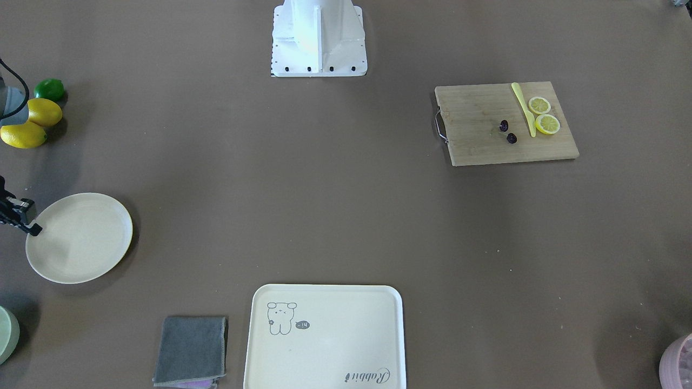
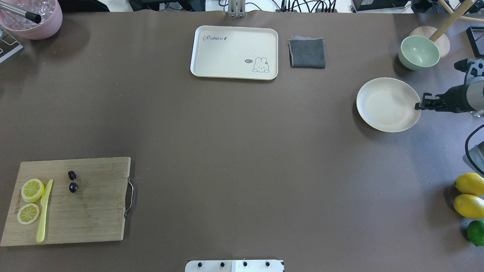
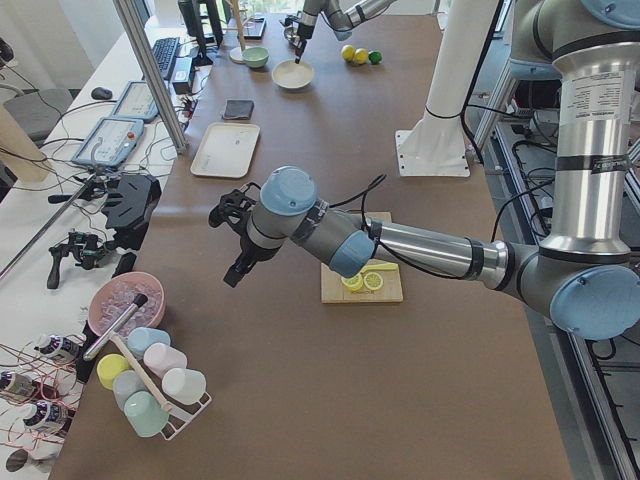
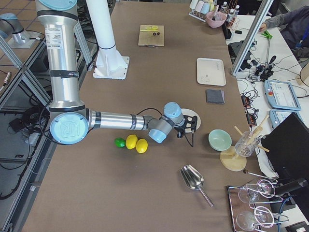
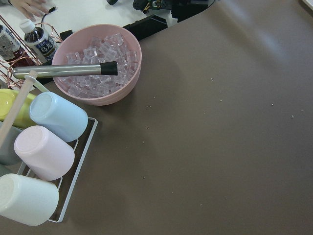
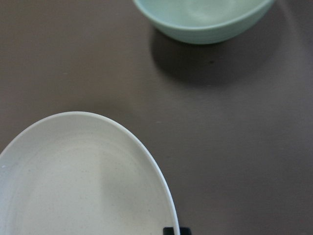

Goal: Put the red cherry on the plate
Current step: 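Slide the white plate with the right gripper toward the table center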

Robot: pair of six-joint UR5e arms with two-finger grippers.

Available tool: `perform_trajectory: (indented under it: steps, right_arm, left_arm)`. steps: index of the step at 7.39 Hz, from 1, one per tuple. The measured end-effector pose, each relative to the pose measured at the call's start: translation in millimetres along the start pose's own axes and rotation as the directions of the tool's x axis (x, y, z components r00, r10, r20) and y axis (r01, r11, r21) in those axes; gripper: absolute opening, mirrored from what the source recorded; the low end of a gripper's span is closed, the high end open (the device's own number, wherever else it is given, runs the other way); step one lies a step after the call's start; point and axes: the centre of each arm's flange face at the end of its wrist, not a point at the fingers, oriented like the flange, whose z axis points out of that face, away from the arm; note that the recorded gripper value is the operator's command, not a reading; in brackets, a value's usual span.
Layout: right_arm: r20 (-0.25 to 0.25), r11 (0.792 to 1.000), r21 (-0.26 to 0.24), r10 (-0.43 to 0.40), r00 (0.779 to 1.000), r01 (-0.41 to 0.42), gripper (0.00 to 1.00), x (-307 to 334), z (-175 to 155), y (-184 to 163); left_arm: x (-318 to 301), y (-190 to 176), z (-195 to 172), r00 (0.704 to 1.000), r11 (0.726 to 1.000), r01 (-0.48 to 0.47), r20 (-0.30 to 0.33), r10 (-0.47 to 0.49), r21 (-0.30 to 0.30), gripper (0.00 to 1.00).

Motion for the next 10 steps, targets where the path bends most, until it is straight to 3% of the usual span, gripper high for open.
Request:
perform_trajectory:
  steps: [2, 3, 4, 7, 8, 9, 10]
  right_arm:
    - [0.127, 0.995, -0.032, 0.097, 0.987, -0.093, 0.0, -118, 10, 31]
    - [0.165, 0.991, -0.034, 0.132, 0.977, -0.128, 0.0, -178, 23, 60]
    - [0.169, 0.987, -0.029, 0.159, 0.973, -0.156, 0.0, -237, 36, 90]
    - [0.097, 0.985, 0.017, 0.172, 0.98, -0.174, 0.0, -380, 62, 194]
    - [0.073, 0.986, 0.035, 0.161, 0.984, -0.163, 0.44, -405, 68, 223]
    - [0.055, 0.987, 0.042, 0.15, 0.987, -0.152, 0.68, -421, 71, 242]
    - [0.046, 0.988, 0.048, 0.142, 0.989, -0.144, 1.0, -428, 73, 251]
  left_arm:
    - [1, 0, 0, 1.0, 1.0, 0.001, -0.005, -0.001, 0.001, 0.99]
    - [1, -1, -1, 1.0, 1.0, 0.001, -0.006, -0.001, 0.001, 0.99]
    - [1, -1, 0, 1.0, 1.0, 0.007, -0.007, -0.007, 0.001, 0.99]
    - [2, -1, -1, 0.999, 0.999, 0.036, -0.008, -0.036, 0.002, 0.99]
    - [2, -1, -1, 0.999, 0.999, 0.039, -0.008, -0.039, 0.002, 0.99]
    - [2, -1, -1, 0.999, 0.999, 0.04, -0.008, -0.04, 0.002, 0.99]
    - [2, -1, -1, 0.999, 0.999, 0.04, -0.008, -0.04, 0.002, 0.99]
